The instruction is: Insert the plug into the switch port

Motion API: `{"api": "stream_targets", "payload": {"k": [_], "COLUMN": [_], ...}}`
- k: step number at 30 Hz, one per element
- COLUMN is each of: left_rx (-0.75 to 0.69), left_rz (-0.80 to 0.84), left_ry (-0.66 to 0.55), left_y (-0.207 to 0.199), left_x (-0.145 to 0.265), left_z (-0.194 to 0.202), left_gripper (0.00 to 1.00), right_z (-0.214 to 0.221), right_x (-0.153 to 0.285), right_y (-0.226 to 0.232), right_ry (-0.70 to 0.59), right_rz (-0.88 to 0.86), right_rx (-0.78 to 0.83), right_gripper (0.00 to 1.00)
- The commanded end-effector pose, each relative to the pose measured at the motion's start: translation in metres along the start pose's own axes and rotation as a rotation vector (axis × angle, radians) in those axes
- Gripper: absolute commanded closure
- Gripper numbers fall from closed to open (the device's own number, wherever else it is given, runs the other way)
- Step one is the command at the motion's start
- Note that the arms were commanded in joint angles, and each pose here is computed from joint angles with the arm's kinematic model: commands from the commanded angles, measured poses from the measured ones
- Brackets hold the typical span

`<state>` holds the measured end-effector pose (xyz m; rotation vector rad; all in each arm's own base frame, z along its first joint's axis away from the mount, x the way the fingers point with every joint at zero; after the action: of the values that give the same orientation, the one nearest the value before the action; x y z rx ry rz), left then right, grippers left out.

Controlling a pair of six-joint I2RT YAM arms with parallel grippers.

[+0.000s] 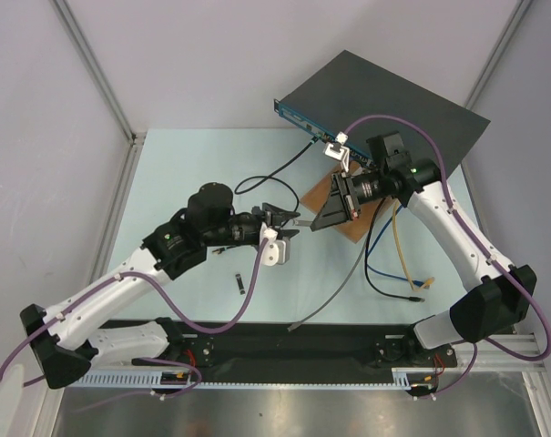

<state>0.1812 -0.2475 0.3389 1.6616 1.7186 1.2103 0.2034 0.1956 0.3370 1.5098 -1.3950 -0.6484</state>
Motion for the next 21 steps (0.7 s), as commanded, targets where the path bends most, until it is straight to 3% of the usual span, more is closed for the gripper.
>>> {"api": "stream_targets", "payload": {"k": [1, 6, 12, 15, 16, 17, 18, 20, 21], "left_rx": [-0.027, -0.026, -0.019, -0.015, -0.009, 0.001, 0.015, 0.091, 0.124], "left_rz": [-0.015, -0.018, -0.026, -0.025, -0.023, -0.023, -0.033, -0.040, -0.060], "left_ry": [-0.021, -0.016, -0.021, -0.024, -0.021, -0.018, -0.010, 0.006, 0.024], "left_y": [0.006, 0.007, 0.009, 0.010, 0.010, 0.011, 0.013, 0.014, 0.018], "left_x": [-0.004, -0.004, -0.005, -0.007, -0.007, -0.008, -0.007, -0.011, -0.010], "left_z": [-0.004, -0.003, -0.004, -0.006, -0.006, -0.006, -0.006, -0.004, -0.004], "left_gripper": [0.59, 0.64, 0.78, 0.91, 1.00, 1.00, 1.00, 1.00, 0.99], "right_z": [0.001, 0.002, 0.002, 0.000, -0.001, -0.002, -0.004, -0.014, -0.021], "right_x": [0.002, 0.001, 0.001, 0.001, 0.001, 0.001, 0.004, 0.011, 0.019], "right_y": [0.013, 0.012, 0.012, 0.011, 0.011, 0.012, 0.012, 0.016, 0.016], "right_ry": [-0.006, -0.004, -0.005, -0.010, -0.015, -0.021, -0.033, -0.079, -0.119], "right_rz": [-0.024, -0.024, -0.024, -0.016, -0.007, 0.000, 0.008, 0.055, 0.082], "right_rx": [0.047, 0.044, 0.046, 0.047, 0.047, 0.043, 0.053, 0.093, 0.106], "right_gripper": [1.00, 1.00, 1.00, 1.00, 1.00, 0.97, 0.74, 0.49, 0.31]}}
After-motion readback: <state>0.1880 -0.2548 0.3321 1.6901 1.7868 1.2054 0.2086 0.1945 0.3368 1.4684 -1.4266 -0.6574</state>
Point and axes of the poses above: each gripper's point midway between its finger pads, its own x axis back along the fingers, its own y axis along the line the jaws close on, z = x × y, the point moved 7 cm from there along x, back along the fingers, and after that the axes turned 12 degrees about -x, right-handed, at the moved point
